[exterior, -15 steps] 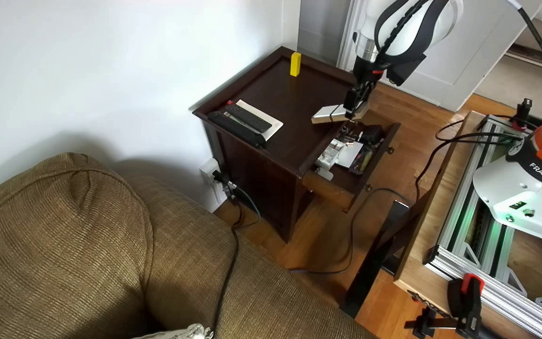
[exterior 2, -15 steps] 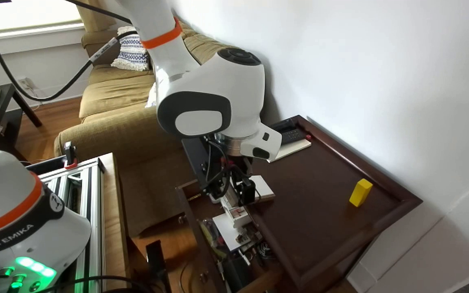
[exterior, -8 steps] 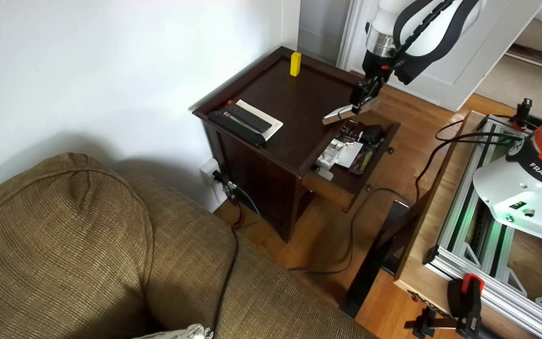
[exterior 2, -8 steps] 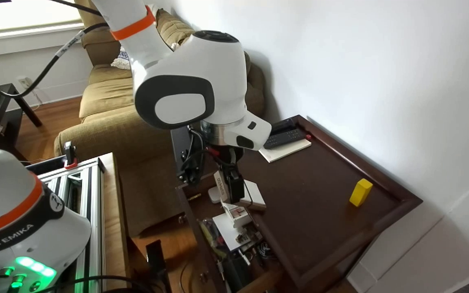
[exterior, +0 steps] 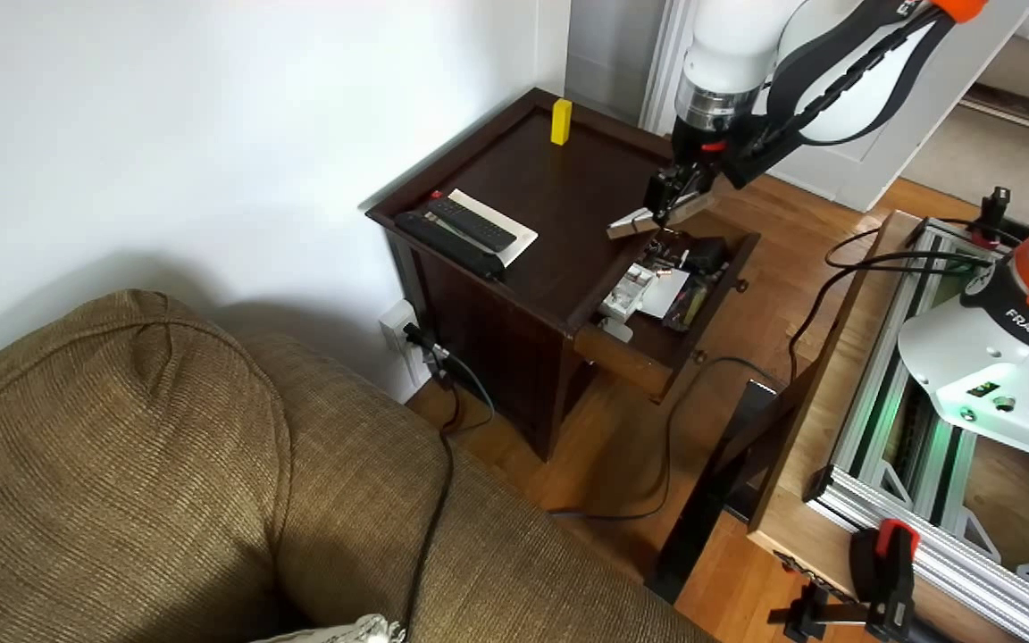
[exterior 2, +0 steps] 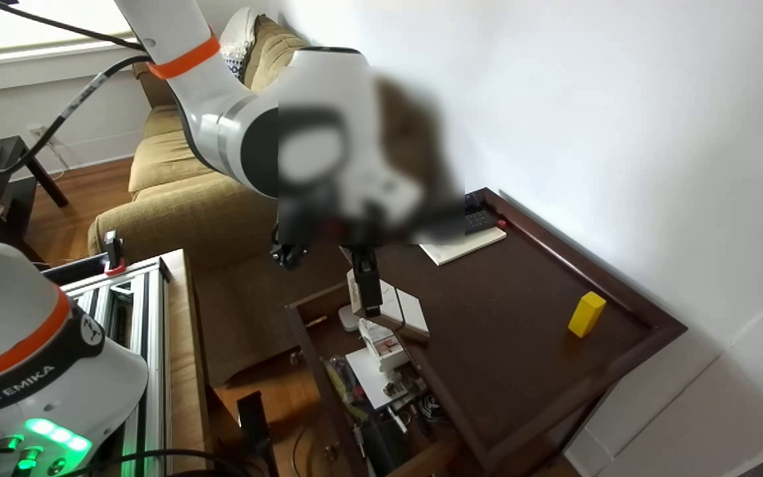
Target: Place the bundle lengthwise in the drawer
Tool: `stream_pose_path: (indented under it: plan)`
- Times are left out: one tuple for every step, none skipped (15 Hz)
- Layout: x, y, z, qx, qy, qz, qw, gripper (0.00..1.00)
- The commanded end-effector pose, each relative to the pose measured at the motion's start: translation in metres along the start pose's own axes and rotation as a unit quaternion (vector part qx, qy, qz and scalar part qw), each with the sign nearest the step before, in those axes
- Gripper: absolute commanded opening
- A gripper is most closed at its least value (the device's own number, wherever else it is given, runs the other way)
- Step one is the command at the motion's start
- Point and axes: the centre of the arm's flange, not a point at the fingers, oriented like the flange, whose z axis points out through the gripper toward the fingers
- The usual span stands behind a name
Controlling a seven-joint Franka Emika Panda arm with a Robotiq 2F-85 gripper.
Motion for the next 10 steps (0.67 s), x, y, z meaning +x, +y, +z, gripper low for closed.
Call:
stream_pose_path:
  plan:
    - [-0.044, -0.003, 0.006, -0.014, 0.005, 0.021, 0.9997, 0.69]
    - [-0.044, -0.004, 0.008, -0.016, 0.008, 0.023, 0.9996, 0.69]
    - [-0.043, -0.004, 0.011, -0.017, 0.012, 0.022, 0.9995, 0.69]
    - [-0.041, -0.004, 0.016, -0.020, 0.016, 0.018, 0.9995, 0.69]
    - [-0.039, -0.005, 0.021, -0.023, 0.020, 0.017, 0.9994, 0.69]
    - [-0.037, -0.004, 0.025, -0.024, 0.026, 0.014, 0.9993, 0.69]
    - [-0.033, -0.003, 0.028, -0.022, 0.031, 0.012, 0.9992, 0.69]
    - [-0.031, 0.000, 0.032, -0.020, 0.037, 0.011, 0.9991, 0.69]
    - [-0.028, 0.004, 0.035, -0.021, 0.042, 0.010, 0.9989, 0.69]
    - [-0.026, 0.008, 0.037, -0.020, 0.043, 0.008, 0.9988, 0.69]
